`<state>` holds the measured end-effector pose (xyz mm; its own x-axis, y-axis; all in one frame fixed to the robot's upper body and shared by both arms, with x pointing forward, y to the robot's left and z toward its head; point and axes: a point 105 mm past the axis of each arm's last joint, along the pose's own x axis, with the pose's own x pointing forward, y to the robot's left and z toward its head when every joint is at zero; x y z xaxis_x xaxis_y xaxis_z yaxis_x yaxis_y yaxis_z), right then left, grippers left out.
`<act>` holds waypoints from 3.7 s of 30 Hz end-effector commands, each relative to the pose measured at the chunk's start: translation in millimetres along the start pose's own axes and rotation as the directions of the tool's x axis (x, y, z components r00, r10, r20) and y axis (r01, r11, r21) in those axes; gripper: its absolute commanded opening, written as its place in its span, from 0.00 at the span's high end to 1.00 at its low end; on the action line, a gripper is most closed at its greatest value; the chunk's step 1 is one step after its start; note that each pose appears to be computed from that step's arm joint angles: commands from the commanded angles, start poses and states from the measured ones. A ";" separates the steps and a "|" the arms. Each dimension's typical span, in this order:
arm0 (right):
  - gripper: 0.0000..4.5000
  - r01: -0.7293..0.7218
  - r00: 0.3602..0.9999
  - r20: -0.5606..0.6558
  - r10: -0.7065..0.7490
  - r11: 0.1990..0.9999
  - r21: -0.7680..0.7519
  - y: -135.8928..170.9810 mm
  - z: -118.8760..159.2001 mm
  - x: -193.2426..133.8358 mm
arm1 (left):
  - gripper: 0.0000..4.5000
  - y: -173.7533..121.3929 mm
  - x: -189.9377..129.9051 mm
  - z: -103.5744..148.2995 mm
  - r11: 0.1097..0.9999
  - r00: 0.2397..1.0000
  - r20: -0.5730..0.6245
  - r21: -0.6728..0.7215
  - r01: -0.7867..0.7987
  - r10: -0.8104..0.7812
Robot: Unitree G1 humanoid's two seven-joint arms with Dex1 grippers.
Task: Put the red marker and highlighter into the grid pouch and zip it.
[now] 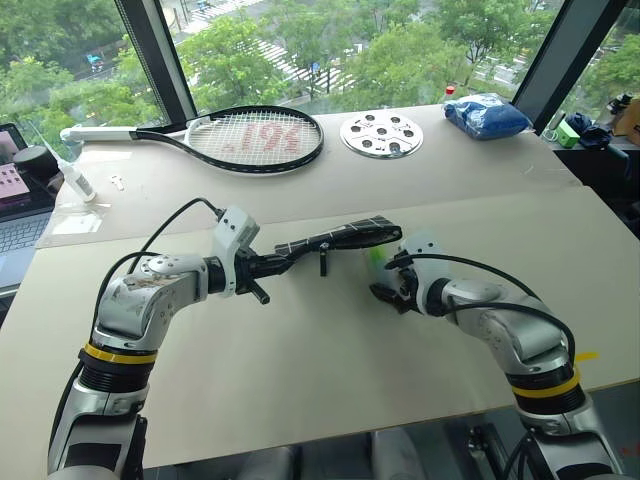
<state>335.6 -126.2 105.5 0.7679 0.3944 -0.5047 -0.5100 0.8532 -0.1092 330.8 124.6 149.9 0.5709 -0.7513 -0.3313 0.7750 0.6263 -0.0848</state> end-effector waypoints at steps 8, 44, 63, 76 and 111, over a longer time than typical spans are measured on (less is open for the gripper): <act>0.77 0.099 0.995 0.027 -0.098 0.994 -0.043 -27.2 -8.7 -6.1 | 1.00 -2.3 0.9 11.0 0.999 0.999 0.040 0.045 0.003 -0.004; 0.77 -0.149 0.975 0.021 0.221 0.724 -0.674 -27.3 56.5 -77.6 | 1.00 -3.3 10.4 14.2 0.996 0.999 0.031 0.085 0.033 -0.036; 0.77 -0.095 0.993 -0.025 0.112 0.681 -0.727 -23.7 68.3 -27.9 | 1.00 -6.1 12.2 8.4 0.995 0.999 0.015 0.085 0.045 -0.046; 0.77 0.012 0.975 0.063 0.214 0.230 -0.973 34.0 85.5 2.5 | 1.00 -5.3 9.6 7.2 0.996 0.999 0.009 0.084 0.039 -0.040; 0.12 0.378 0.870 0.431 0.239 0.236 -0.895 -16.7 120.6 -16.7 | 1.00 -9.4 7.6 21.3 0.998 0.995 0.076 0.019 0.068 -0.069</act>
<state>390.7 -112.8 205.8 0.7498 0.6487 -0.1305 -0.1076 -0.0751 -0.9914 332.9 110.0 150.6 0.5291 -0.7927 -0.3028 0.8061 0.5810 -0.1123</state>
